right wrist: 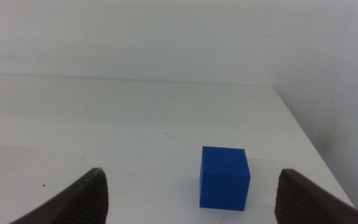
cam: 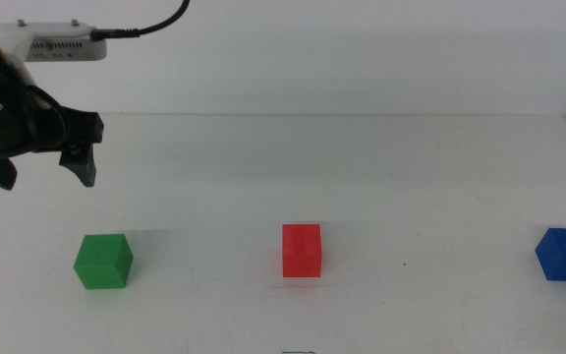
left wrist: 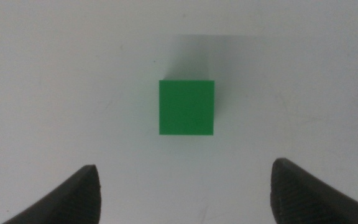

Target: Stack red cubes first, then green, then blue cubes in a specific spot.

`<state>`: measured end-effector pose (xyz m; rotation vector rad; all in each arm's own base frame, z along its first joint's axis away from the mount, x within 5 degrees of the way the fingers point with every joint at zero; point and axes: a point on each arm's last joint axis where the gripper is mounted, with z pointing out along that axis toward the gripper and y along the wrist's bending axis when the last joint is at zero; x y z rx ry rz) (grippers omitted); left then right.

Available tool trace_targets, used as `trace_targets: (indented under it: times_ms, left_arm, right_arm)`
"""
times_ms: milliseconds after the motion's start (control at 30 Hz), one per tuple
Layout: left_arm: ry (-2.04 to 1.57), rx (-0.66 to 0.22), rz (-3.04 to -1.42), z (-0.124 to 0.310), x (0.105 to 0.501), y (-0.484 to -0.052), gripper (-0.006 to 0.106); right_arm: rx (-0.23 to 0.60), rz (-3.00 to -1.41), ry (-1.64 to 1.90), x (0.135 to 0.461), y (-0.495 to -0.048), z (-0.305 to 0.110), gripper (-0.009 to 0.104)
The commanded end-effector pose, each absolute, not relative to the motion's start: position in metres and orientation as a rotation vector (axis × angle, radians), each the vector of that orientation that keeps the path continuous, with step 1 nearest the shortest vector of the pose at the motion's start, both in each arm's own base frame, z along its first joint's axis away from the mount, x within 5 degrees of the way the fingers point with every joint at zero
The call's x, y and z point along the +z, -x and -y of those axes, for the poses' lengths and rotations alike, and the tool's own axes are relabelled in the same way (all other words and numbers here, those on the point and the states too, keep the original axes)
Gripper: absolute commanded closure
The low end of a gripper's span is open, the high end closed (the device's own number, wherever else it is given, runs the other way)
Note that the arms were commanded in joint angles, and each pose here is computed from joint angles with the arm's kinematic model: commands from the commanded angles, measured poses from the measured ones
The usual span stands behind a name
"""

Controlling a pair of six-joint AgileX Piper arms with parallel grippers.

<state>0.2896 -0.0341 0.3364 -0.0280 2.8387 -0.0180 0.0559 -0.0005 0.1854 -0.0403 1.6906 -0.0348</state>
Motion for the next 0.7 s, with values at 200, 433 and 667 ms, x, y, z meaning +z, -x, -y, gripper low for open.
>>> trace_targets:
  times_ms: [200, 433, 667]
  left_arm:
    - [-0.054, 0.019, -2.908, 0.035, 0.321, -0.304, 0.007]
    - [-0.090, 0.008, -2.967, 0.038, 0.288, -0.328, 0.007]
    - [-0.051, -0.130, -3.028, 0.034, 0.258, -0.345, 0.007]
  right_arm:
    - [-0.044, -1.578, 0.056, 0.201, -0.054, 0.000, 0.001]
    - [-0.044, -1.578, 0.056, 0.201, -0.054, 0.000, 0.001]
    - [-0.044, -1.578, 0.056, 0.201, -0.054, 0.000, 0.001]
